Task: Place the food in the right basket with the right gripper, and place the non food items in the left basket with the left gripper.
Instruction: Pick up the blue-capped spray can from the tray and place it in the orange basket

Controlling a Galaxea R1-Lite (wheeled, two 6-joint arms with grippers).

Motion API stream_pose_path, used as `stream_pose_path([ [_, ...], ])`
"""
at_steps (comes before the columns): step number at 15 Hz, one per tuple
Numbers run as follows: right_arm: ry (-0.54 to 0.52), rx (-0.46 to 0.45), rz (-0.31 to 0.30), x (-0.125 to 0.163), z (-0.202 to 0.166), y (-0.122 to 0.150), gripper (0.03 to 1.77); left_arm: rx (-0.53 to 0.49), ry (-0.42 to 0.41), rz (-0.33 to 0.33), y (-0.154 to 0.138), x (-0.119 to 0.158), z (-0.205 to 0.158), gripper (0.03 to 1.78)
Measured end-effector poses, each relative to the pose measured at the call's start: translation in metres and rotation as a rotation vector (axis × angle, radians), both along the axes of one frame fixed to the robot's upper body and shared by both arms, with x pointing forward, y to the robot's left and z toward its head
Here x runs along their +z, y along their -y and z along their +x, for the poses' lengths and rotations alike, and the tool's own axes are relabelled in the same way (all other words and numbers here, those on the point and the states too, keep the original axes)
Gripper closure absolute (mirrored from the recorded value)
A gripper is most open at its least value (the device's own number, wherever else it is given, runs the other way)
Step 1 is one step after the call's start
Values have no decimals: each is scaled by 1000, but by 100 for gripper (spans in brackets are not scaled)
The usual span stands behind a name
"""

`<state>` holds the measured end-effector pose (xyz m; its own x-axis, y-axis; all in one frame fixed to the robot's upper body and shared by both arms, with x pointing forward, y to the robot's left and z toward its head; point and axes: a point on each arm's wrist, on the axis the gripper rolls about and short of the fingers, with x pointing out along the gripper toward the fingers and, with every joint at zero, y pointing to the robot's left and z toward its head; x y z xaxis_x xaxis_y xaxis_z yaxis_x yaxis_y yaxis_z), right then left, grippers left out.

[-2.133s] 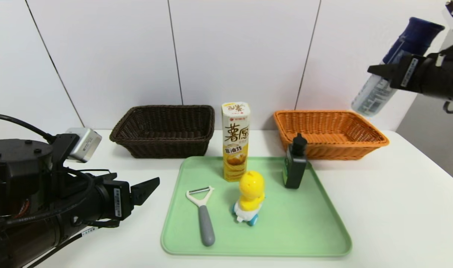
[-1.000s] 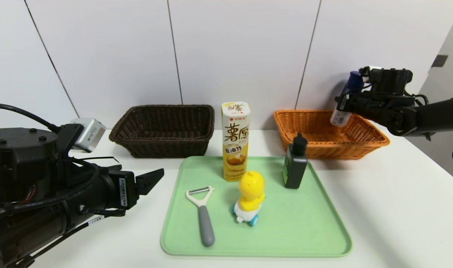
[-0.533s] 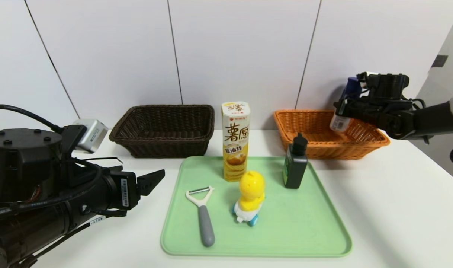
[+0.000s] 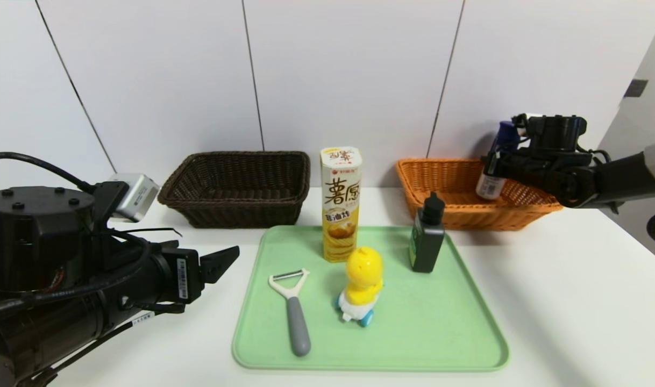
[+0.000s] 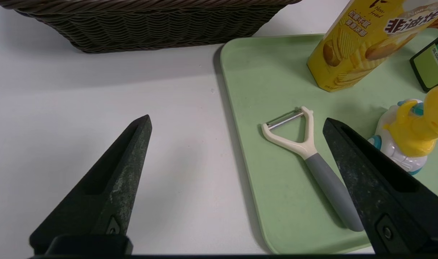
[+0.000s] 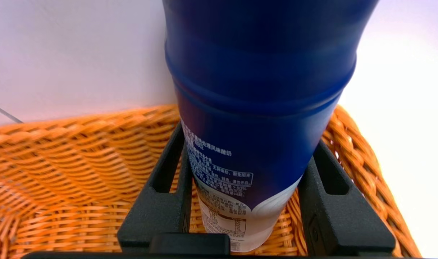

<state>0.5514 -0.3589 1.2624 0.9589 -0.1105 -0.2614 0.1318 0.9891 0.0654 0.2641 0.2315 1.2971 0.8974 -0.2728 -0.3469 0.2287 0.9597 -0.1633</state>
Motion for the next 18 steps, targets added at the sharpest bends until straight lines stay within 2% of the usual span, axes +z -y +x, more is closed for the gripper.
stream_pose_path([
  [9, 10, 0, -3, 10, -5, -1, 99, 2, -1, -2, 0, 0, 0, 12],
  [14, -4, 5, -12, 8, -11, -1, 59, 3, -2, -7, 0, 0, 0, 12],
  [18, 8, 6, -12, 19, -18, -1, 39, 3, 4, -11, 0, 2, 0, 12],
])
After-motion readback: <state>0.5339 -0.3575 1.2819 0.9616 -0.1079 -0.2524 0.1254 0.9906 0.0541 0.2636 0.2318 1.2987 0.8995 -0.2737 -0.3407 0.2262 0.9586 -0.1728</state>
